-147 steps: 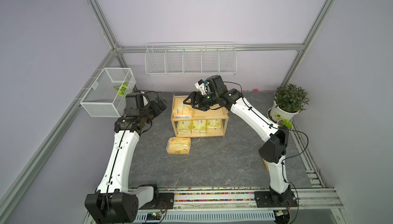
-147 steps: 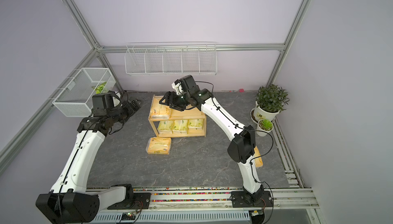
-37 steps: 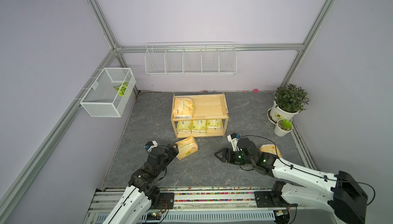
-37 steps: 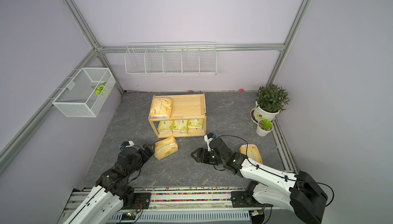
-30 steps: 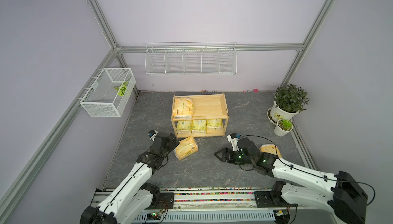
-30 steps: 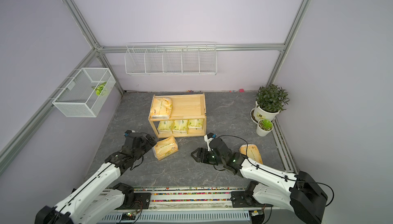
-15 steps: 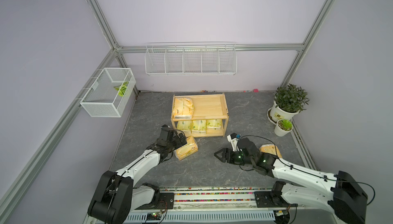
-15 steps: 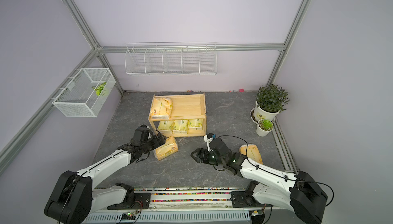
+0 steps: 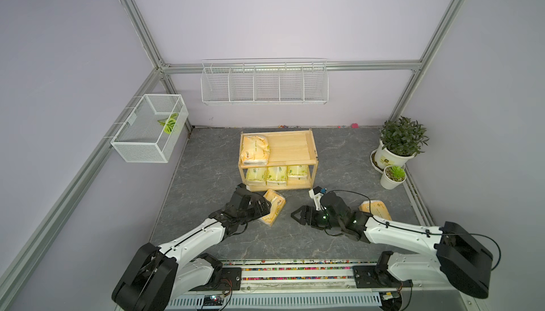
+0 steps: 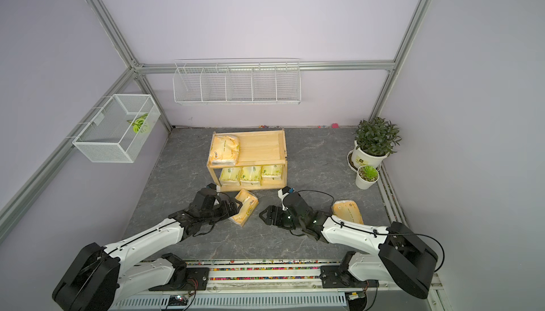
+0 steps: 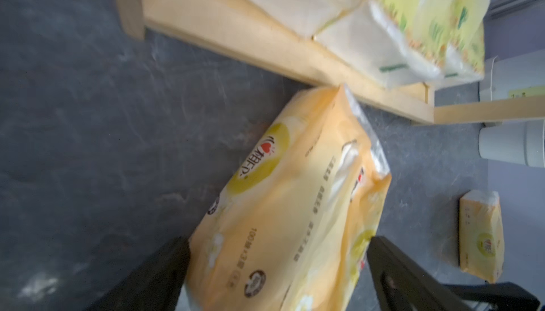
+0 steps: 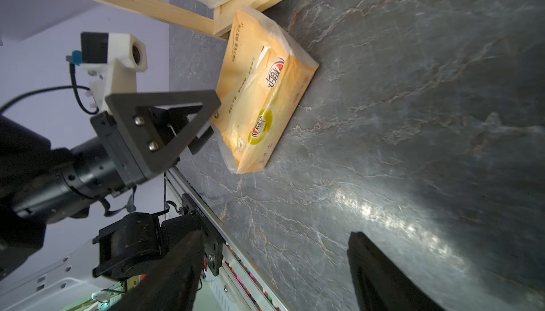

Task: Place the tissue boxes on the shelf by color
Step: Pick up the box of tissues from the center of the board.

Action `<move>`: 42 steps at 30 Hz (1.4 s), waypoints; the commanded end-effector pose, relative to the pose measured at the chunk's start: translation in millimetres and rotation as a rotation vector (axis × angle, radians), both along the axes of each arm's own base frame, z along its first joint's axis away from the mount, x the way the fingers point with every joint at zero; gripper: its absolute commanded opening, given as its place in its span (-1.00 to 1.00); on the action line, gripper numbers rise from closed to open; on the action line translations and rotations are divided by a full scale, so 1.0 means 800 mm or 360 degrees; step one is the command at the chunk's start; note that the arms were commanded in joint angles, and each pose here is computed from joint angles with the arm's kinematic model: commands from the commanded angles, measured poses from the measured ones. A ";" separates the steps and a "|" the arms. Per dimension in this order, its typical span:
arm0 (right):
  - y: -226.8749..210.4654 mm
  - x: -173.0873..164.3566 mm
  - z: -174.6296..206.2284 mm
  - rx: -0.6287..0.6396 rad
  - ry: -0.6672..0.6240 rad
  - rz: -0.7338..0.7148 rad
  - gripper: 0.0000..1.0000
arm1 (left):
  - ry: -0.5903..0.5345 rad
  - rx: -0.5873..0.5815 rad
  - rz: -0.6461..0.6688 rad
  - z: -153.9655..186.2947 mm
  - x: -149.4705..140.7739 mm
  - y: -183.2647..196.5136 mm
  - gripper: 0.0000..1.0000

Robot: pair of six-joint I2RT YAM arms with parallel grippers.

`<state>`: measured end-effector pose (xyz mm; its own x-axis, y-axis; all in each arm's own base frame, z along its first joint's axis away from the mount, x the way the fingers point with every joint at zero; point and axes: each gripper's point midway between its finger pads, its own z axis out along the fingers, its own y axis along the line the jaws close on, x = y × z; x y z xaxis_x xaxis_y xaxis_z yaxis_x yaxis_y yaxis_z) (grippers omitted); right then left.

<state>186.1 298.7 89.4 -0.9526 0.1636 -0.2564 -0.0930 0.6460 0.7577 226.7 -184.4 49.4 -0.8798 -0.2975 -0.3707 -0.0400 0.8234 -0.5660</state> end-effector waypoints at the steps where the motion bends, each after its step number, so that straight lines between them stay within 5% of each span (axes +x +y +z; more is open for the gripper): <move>1: 0.006 0.001 -0.007 0.0050 0.0027 -0.0033 0.63 | -0.0003 -0.0050 0.0023 0.002 -0.012 -0.011 1.00; 13: 0.025 0.010 -0.039 0.0033 0.0108 -0.0048 0.64 | -0.0145 0.0107 0.0110 0.029 0.000 0.000 1.00; 29: 0.064 0.015 -0.081 0.0060 0.0205 -0.0024 0.64 | -0.0013 -0.0021 0.0038 0.003 0.021 -0.022 1.00; 42: 0.102 0.003 -0.103 0.0387 0.0310 -0.0051 0.60 | 0.0027 -0.0106 0.0111 -0.008 0.007 -0.015 1.00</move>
<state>203.4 396.5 49.1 -0.9707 0.2114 -0.1144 -0.0290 0.3694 0.9288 241.0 -196.4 48.5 -0.8503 -0.3828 -0.3610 -0.0956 0.7871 -0.6094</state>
